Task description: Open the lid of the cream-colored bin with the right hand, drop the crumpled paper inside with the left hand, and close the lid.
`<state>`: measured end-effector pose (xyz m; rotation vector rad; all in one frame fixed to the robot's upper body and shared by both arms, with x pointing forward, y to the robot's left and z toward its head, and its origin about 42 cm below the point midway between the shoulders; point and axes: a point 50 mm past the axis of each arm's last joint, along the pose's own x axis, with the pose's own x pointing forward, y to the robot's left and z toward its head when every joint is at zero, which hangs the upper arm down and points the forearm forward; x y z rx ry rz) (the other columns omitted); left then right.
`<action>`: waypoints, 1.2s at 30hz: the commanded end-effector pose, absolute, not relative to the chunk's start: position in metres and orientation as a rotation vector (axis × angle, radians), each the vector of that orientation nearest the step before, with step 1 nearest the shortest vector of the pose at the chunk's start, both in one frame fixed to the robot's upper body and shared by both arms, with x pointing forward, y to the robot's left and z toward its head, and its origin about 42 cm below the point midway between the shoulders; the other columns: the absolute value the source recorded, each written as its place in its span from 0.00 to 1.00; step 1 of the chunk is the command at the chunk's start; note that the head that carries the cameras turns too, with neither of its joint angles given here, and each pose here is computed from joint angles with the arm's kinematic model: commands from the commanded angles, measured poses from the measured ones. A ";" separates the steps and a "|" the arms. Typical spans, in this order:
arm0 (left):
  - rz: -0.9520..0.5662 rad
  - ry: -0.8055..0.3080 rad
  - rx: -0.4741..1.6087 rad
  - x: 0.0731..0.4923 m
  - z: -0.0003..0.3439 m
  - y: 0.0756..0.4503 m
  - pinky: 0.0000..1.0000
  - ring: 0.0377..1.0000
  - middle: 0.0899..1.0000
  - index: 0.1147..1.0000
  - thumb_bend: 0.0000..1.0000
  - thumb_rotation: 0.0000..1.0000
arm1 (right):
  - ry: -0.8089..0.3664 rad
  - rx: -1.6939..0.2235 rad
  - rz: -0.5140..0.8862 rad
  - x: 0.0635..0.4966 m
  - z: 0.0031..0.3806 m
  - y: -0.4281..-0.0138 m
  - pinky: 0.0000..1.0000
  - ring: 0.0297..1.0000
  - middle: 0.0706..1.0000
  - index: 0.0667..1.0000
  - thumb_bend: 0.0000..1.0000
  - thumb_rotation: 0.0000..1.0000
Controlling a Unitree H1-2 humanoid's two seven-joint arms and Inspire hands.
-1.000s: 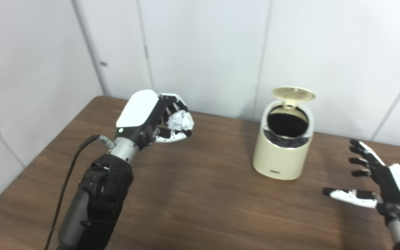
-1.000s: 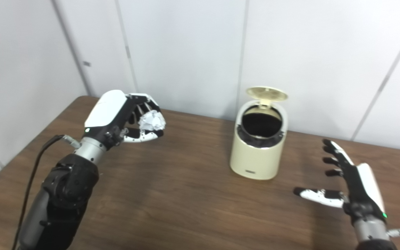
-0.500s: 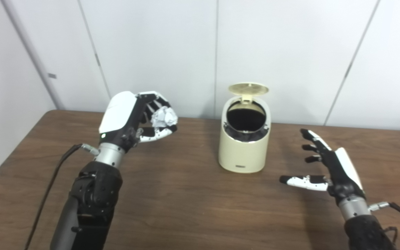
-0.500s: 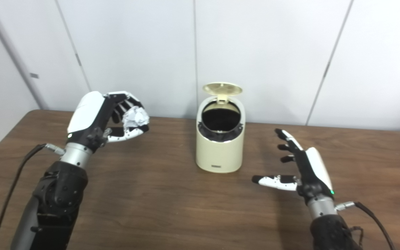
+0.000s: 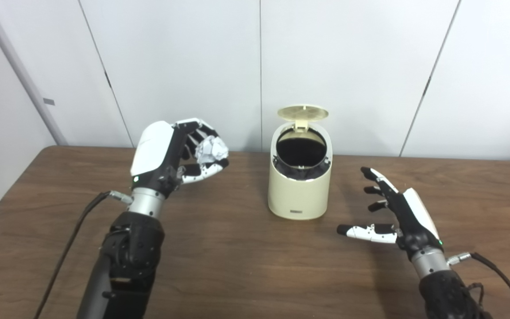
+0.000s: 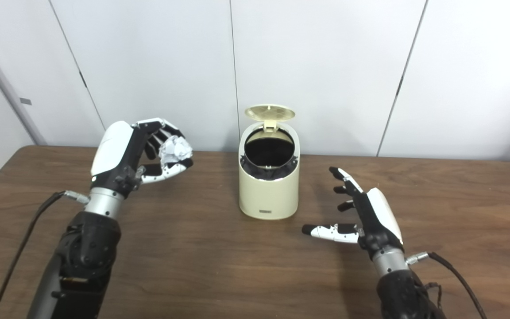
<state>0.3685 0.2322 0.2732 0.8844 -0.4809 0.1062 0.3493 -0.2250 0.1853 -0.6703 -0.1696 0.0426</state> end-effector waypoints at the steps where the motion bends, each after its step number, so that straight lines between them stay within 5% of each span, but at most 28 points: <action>1: 0.129 -0.603 0.870 0.375 0.297 0.223 0.31 0.35 0.41 0.48 0.50 0.00 | -0.272 -0.664 0.021 0.353 0.204 -0.222 0.62 0.80 0.89 0.89 0.81 0.28; 9: 0.104 -0.627 0.846 0.384 0.299 0.208 0.27 0.32 0.41 0.49 0.49 0.00 | -0.267 -0.658 0.028 0.354 0.203 -0.220 0.63 0.81 0.90 0.89 0.80 0.23; 18: 0.071 -0.657 0.861 0.394 0.309 0.196 0.32 0.36 0.42 0.48 0.50 0.00 | -0.267 -0.653 0.026 0.355 0.202 -0.219 0.64 0.81 0.90 0.89 0.80 0.22; 36: 0.012 -0.691 0.832 0.412 0.316 0.165 0.32 0.36 0.42 0.48 0.50 0.00 | -0.270 -0.662 0.010 0.358 0.204 -0.216 0.64 0.81 0.89 0.89 0.81 0.25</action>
